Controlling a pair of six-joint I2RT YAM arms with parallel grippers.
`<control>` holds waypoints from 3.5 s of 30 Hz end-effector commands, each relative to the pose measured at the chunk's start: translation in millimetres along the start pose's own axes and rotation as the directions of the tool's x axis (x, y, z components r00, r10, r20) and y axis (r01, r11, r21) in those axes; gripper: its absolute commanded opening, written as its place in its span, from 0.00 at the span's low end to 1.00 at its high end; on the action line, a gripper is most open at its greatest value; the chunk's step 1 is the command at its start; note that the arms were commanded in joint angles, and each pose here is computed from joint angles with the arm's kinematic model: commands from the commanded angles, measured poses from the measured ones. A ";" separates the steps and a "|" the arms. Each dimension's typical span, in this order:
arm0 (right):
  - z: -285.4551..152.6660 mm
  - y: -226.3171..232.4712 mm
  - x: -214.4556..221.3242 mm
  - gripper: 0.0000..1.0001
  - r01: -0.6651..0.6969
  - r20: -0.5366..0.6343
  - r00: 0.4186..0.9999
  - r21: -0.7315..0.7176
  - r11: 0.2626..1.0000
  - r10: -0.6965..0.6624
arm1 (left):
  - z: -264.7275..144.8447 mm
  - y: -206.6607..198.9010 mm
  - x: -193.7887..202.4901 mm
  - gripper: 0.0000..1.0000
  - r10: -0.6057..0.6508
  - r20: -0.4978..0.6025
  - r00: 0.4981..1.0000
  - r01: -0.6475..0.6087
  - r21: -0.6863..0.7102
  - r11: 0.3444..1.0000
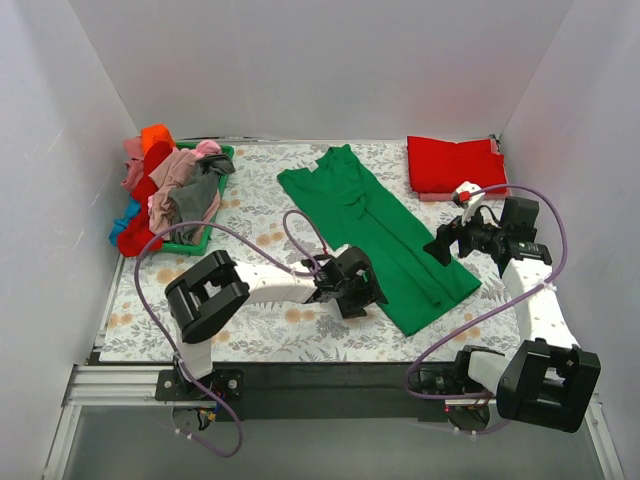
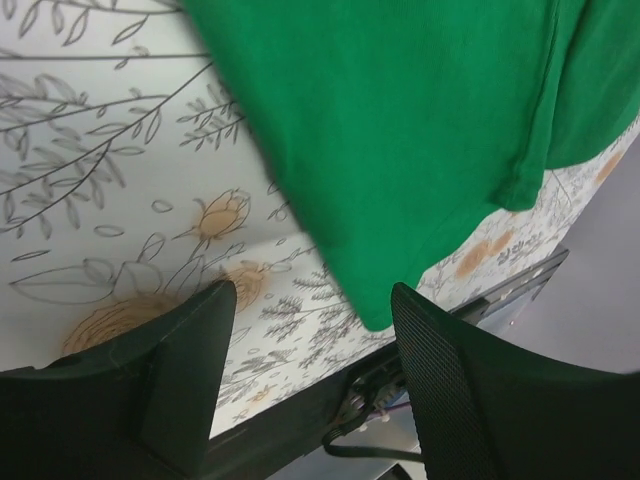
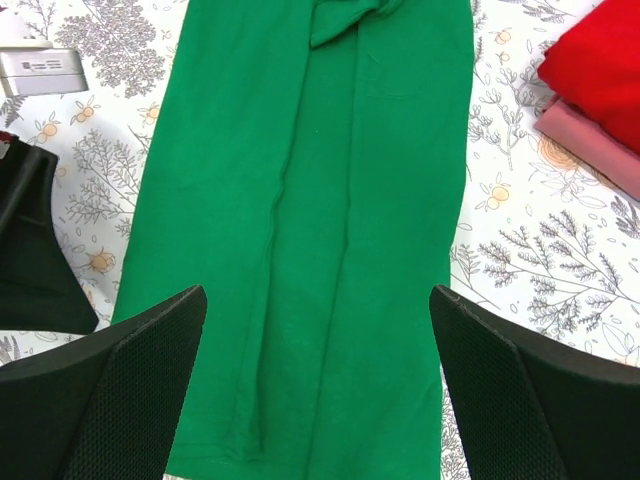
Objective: Fold and stack the t-shirts
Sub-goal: Fold the tshirt
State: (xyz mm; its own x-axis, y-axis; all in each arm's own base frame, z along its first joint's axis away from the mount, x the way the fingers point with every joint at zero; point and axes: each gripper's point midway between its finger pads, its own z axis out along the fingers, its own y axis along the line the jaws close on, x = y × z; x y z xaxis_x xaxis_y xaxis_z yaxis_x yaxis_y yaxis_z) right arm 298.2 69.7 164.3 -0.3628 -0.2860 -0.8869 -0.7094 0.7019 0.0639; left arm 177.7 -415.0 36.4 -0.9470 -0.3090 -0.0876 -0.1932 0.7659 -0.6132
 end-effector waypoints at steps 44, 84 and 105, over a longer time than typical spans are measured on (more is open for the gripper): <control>-13.9 146.0 86.7 0.93 0.441 0.041 0.836 -0.644 0.625 -0.547 | -187.6 49.1 -23.7 0.68 0.672 0.073 0.737 -0.667 0.237 0.706; 5.8 208.0 181.2 0.57 0.568 0.042 0.519 -0.764 0.307 -0.854 | -99.5 147.4 36.1 0.75 0.932 0.088 -0.352 -0.931 0.072 -0.359; 4.3 206.0 180.4 0.35 0.571 0.039 0.508 -0.763 0.302 -0.860 | -103.1 136.7 19.3 0.61 0.928 0.122 -0.353 -0.935 -0.023 -0.353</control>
State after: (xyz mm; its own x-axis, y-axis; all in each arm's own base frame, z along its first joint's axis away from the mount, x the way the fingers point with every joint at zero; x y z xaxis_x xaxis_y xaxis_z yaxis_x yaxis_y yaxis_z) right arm 88.8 171.7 20.3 0.4367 -0.7103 -0.5520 -0.8873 -0.4413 -0.1341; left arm 86.0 -257.4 21.0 0.1643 0.7594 -0.6296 0.9737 -0.0227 0.2267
